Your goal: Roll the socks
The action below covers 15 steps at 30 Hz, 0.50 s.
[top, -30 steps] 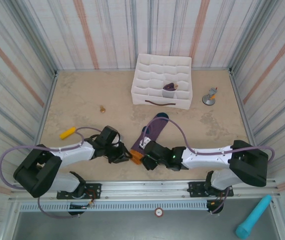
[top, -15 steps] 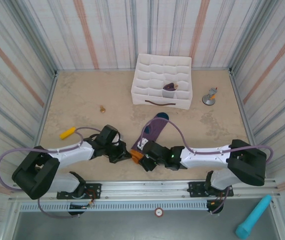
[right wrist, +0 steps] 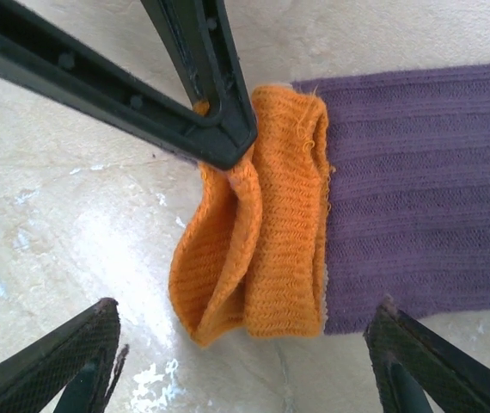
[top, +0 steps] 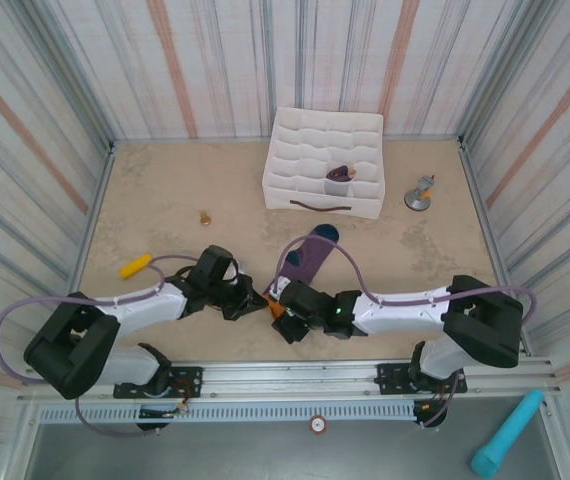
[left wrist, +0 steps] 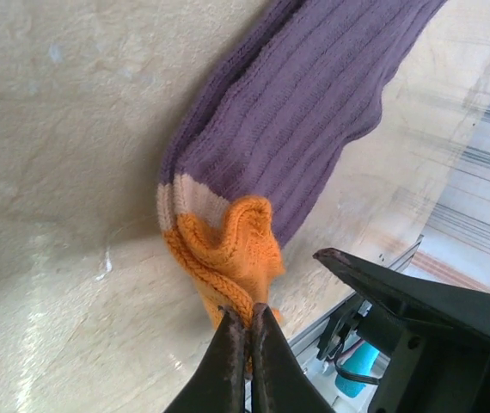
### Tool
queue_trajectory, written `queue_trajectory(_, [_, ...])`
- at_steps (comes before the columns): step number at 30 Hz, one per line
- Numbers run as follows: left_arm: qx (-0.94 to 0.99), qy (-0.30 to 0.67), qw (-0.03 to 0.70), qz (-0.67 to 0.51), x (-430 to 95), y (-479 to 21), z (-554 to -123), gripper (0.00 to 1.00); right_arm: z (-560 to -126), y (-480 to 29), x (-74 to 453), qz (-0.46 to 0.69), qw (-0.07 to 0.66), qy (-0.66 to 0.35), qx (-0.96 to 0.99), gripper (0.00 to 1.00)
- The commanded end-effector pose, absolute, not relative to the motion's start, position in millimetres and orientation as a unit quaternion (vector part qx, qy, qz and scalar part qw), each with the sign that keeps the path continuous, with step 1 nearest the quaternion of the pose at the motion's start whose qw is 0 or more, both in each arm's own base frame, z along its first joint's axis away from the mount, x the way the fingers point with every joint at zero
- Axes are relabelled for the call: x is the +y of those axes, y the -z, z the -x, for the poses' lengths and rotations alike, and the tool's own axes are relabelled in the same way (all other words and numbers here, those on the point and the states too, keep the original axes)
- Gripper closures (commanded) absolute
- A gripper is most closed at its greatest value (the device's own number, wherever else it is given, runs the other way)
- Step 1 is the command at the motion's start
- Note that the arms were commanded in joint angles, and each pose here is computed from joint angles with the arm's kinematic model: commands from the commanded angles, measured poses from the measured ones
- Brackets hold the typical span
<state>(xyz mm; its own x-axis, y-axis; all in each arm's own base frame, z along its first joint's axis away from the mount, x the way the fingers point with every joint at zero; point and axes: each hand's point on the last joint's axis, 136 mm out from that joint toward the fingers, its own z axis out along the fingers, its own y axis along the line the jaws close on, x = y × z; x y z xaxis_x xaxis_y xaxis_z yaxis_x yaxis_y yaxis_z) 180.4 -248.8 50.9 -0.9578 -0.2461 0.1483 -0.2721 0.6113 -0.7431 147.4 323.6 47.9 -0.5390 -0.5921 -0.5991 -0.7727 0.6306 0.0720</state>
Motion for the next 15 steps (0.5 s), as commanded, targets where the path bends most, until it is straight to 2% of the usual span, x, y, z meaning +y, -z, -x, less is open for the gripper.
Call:
queue_trajectory(1, [-0.889, -0.428, 0.032, -0.160, -251.3, -47.1, -179.2, 1.00, -153.5, -46.1, 326.7, 0.394, 0.277, -0.146, 0.864, 0.25])
queue_trajectory(3, [-0.889, -0.427, 0.032, -0.162, -251.4, -45.8, -179.9, 1.00, -154.8, -44.7, 328.6, 0.391, 0.279, -0.147, 0.865, 0.26])
queue_trajectory(12, [-0.893, -0.416, 0.031, -0.170, -246.4, -38.4, -178.5, 1.00, -160.8, -37.4, 331.1, 0.381, 0.283, -0.136, 0.869, 0.53])
queue_trajectory(15, [-0.894, -0.414, 0.032, -0.170, -246.2, -37.4, -178.1, 1.00, -161.9, -37.5, 332.3, 0.376, 0.285, -0.141, 0.870, 0.57])
